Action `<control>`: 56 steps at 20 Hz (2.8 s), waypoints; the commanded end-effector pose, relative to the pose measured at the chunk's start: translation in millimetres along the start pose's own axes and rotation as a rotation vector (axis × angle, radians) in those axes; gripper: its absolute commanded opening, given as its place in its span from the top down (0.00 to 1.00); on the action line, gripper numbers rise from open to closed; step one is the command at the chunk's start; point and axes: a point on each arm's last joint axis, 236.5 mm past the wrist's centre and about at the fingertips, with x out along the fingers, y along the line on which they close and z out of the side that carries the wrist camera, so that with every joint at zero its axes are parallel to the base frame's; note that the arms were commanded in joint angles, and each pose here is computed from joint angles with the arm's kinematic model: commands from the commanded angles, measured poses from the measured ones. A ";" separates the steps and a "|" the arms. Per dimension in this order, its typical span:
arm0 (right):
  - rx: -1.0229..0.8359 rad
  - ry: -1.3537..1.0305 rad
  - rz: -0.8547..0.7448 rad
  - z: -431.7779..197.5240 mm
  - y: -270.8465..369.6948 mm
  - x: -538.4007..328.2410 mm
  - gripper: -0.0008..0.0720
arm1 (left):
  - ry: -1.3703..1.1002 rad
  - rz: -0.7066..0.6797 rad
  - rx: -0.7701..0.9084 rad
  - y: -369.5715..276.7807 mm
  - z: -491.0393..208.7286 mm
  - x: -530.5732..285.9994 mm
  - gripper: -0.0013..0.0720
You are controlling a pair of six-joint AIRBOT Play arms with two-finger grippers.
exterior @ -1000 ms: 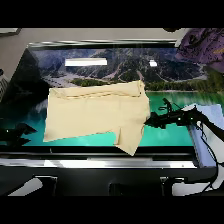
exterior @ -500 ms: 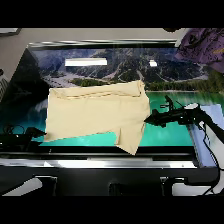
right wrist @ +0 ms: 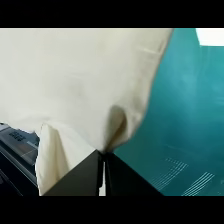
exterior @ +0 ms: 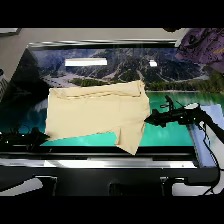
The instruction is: Fold the clothes and pants, and hang the long-sleeved shirts on hangers.
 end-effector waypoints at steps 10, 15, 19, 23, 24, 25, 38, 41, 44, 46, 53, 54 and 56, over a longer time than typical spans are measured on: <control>-0.336 -0.251 -0.031 74.8 110.3 -57.1 0.96 | -0.207 0.002 0.330 -130.7 79.6 -47.9 0.97; -0.690 -0.640 -0.162 134.3 271.2 -178.4 0.96 | -0.695 -0.034 0.619 -316.1 124.2 -219.6 0.97; -0.894 -0.918 -0.100 75.9 389.3 -298.4 0.96 | -1.057 -0.012 0.759 -393.5 66.3 -369.8 0.97; -0.995 -1.070 -0.078 -32.5 430.9 -369.6 0.96 | -1.252 -0.018 0.756 -383.0 -20.9 -443.6 0.97; -1.012 -1.106 -0.075 -56.5 436.2 -383.2 0.96 | -1.282 -0.011 0.735 -371.7 -39.6 -452.6 0.97; -1.028 -1.143 -0.075 -80.0 440.3 -396.6 0.96 | -1.309 -0.003 0.717 -359.2 -59.1 -459.7 0.97; -0.643 -0.903 -0.124 13.8 359.4 -317.2 0.96 | -0.860 0.286 0.593 -286.3 9.3 -341.9 0.97; -0.473 -0.722 -0.192 95.7 285.4 -233.1 0.96 | -0.634 0.396 0.582 -274.7 90.0 -243.5 0.97; -0.341 -0.608 -0.238 162.2 212.2 -150.7 0.96 | -0.485 0.478 0.570 -253.5 165.2 -129.8 0.97; -0.298 -0.595 -0.249 200.2 178.0 -102.4 0.96 | -0.465 0.489 0.543 -240.3 205.2 -65.7 0.97; -0.284 -0.751 -0.293 277.8 118.7 -50.9 0.96 | -0.666 0.360 0.526 -266.4 275.8 -25.7 0.97; -0.297 -0.747 -0.315 277.2 115.9 -52.3 0.96 | -0.659 0.364 0.526 -266.9 274.0 -27.7 0.97; -0.305 -0.701 -0.354 268.9 108.7 -50.1 0.96 | -0.583 0.399 0.498 -254.0 260.9 -22.8 0.96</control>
